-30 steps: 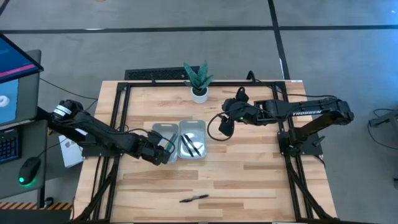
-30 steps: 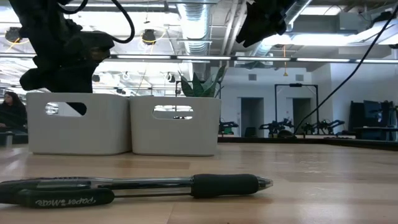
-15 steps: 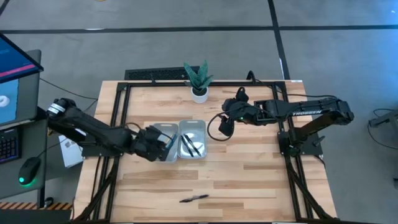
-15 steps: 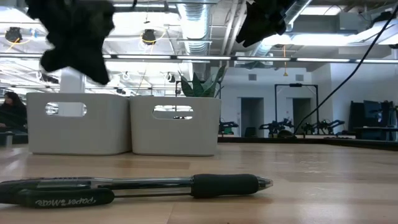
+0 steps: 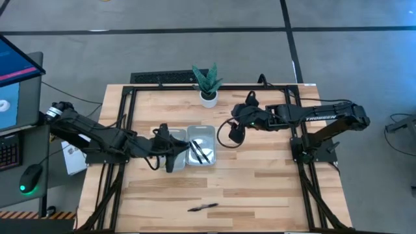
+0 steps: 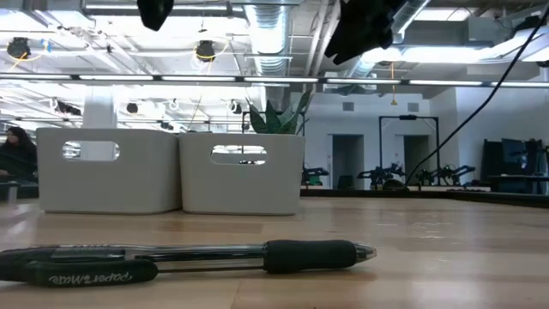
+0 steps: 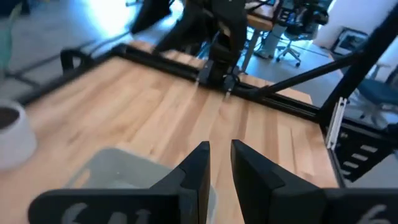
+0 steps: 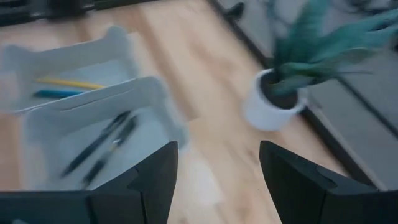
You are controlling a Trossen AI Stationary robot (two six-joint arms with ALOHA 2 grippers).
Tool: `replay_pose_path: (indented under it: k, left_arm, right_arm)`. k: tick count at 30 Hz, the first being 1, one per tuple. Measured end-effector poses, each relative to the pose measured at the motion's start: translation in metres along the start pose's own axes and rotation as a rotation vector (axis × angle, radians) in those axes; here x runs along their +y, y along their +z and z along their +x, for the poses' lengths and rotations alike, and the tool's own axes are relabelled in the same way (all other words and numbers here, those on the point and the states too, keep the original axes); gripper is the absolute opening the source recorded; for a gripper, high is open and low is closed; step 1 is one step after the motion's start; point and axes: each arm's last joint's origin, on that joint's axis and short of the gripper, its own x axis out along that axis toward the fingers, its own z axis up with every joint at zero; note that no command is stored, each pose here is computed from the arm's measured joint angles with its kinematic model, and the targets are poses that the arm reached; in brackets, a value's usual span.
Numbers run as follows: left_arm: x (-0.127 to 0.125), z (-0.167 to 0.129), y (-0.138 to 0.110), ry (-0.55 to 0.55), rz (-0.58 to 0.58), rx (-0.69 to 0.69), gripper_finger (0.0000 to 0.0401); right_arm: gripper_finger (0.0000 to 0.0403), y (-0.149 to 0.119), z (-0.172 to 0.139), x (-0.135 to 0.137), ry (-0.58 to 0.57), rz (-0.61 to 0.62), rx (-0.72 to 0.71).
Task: Sort pens & pencils
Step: Put the black pen into the right gray bin
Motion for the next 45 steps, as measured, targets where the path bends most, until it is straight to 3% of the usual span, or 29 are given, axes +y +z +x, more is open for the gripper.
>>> replay_pose_path:
  k: [5,15,21,28,37,45]
  left_arm:
    - [0.001,0.0,0.0,0.022,0.044,-0.009,0.0055]
    - [0.0,0.0,0.0,0.013,0.04,-0.005,0.0055]
    - [0.0,0.0,0.0,0.012,0.043,-0.004,0.0055]
    - [0.001,0.0,-0.002,0.007,0.141,0.021,0.0055]
    - [0.002,-0.001,-0.015,-0.113,0.204,0.194,0.0055]
    - [0.007,-0.003,-0.024,-0.095,0.245,0.293,0.0055]
  right_arm:
    - [0.0249,0.0,-0.002,0.009,0.173,-0.09,0.012]
    - [0.0249,0.009,-0.017,0.037,0.298,-0.158,-0.155]
    - [0.0249,0.017,-0.031,0.057,0.463,-0.154,-0.291]
    - [0.0249,0.021,-0.049,0.078,0.547,-0.264,-0.439]
    - [0.0249,0.005,-0.039,0.119,0.623,-0.261,-0.313]
    - [0.0249,0.003,-0.009,0.169,0.605,-0.331,-0.074]
